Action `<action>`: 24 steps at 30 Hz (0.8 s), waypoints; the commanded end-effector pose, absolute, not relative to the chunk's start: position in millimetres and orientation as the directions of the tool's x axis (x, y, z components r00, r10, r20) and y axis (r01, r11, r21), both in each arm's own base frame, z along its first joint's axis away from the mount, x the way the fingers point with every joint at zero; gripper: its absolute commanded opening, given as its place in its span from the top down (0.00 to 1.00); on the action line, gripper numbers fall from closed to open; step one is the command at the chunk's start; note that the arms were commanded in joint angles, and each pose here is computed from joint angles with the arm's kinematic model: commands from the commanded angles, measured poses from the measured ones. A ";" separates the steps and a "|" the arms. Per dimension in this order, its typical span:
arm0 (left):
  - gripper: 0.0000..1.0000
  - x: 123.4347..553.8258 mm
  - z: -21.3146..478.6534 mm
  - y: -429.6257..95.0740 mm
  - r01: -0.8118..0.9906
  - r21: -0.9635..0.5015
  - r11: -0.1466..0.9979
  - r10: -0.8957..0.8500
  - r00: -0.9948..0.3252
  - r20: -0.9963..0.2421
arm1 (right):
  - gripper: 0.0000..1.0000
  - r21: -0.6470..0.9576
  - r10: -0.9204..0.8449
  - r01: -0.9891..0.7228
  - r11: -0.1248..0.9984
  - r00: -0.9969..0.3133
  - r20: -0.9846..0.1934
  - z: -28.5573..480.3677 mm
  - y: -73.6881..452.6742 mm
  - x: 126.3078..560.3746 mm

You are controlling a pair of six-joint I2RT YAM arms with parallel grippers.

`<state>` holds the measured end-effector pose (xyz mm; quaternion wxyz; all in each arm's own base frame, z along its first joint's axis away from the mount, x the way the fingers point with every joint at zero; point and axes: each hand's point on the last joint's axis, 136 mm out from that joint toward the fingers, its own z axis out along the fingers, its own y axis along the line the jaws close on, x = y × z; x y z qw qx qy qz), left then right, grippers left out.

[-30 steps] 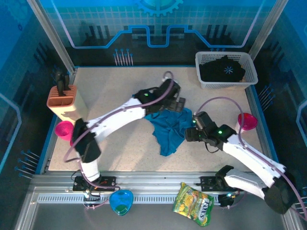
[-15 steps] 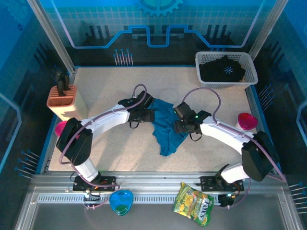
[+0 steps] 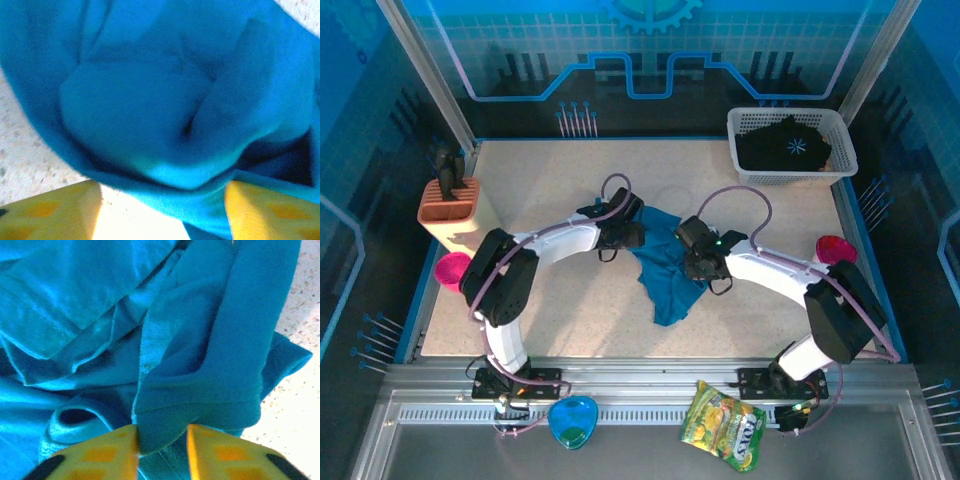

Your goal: Fold and stack the t-shirts

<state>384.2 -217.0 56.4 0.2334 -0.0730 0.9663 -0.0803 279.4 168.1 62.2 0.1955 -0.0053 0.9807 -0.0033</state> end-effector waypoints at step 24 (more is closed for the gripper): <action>0.99 353.3 233.8 -152.0 0.001 0.071 0.997 0.040 -0.834 -0.551 | 1.00 0.007 0.196 0.228 0.974 -0.817 -0.543 144.3 27.8 298.4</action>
